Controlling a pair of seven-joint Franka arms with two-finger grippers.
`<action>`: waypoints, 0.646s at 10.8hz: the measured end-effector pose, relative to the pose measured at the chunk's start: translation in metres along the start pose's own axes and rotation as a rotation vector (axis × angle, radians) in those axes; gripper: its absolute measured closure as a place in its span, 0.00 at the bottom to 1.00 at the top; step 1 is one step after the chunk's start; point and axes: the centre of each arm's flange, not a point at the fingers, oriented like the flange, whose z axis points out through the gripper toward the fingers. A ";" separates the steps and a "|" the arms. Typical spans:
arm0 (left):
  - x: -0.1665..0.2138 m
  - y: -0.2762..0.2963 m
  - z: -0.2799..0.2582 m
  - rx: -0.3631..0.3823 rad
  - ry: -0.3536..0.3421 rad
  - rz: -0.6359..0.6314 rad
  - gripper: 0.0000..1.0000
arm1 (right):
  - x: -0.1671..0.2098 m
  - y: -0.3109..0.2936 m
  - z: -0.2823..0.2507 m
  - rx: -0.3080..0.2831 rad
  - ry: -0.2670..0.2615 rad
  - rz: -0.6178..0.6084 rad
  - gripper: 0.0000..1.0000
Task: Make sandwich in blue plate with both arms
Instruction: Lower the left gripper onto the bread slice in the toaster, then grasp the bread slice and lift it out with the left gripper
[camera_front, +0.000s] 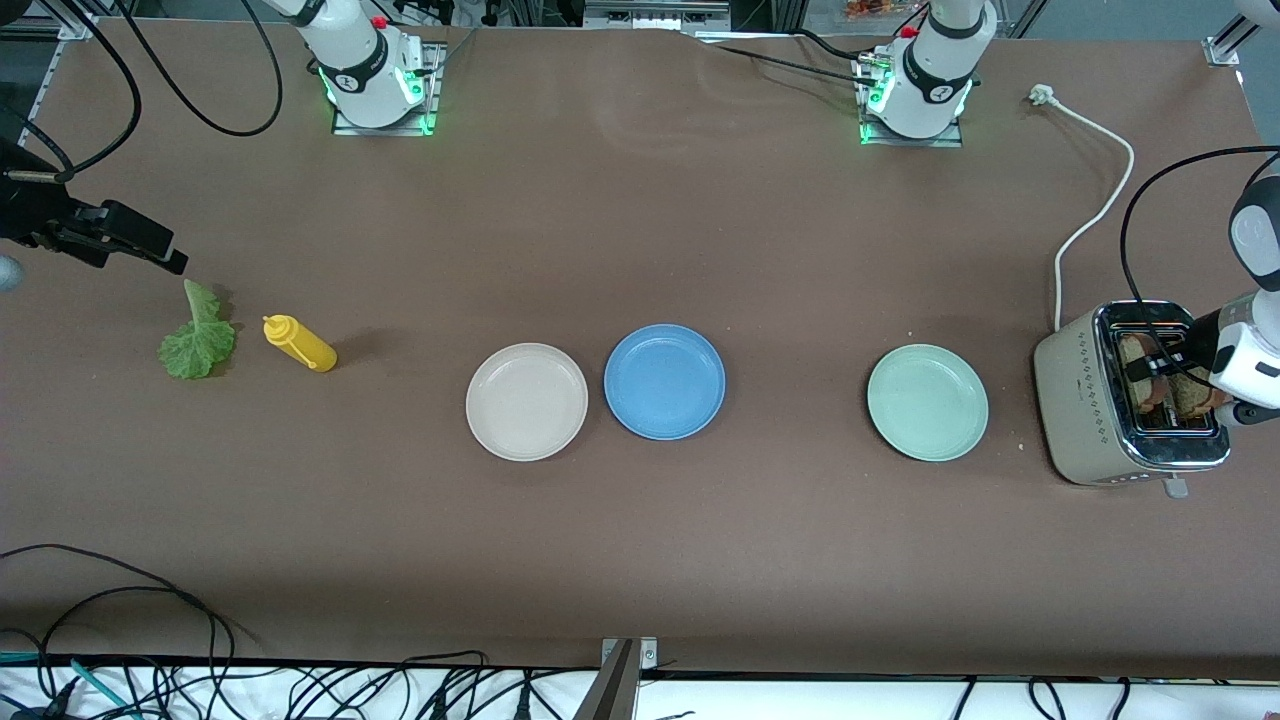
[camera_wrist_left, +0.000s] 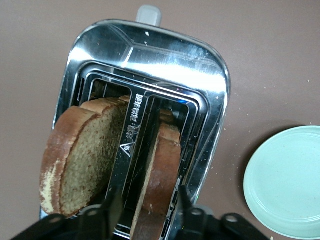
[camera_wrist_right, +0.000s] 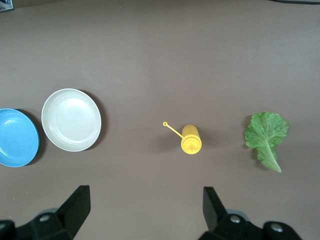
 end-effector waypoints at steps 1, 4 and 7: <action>0.000 0.000 0.000 0.000 0.000 -0.002 0.58 | -0.001 0.000 0.000 0.000 -0.004 0.000 0.00; 0.000 0.000 0.000 0.000 0.000 -0.003 0.87 | -0.002 0.000 -0.003 0.001 -0.001 0.000 0.00; 0.000 -0.001 -0.006 -0.001 0.008 -0.006 0.87 | -0.002 0.000 -0.003 0.002 0.006 0.000 0.00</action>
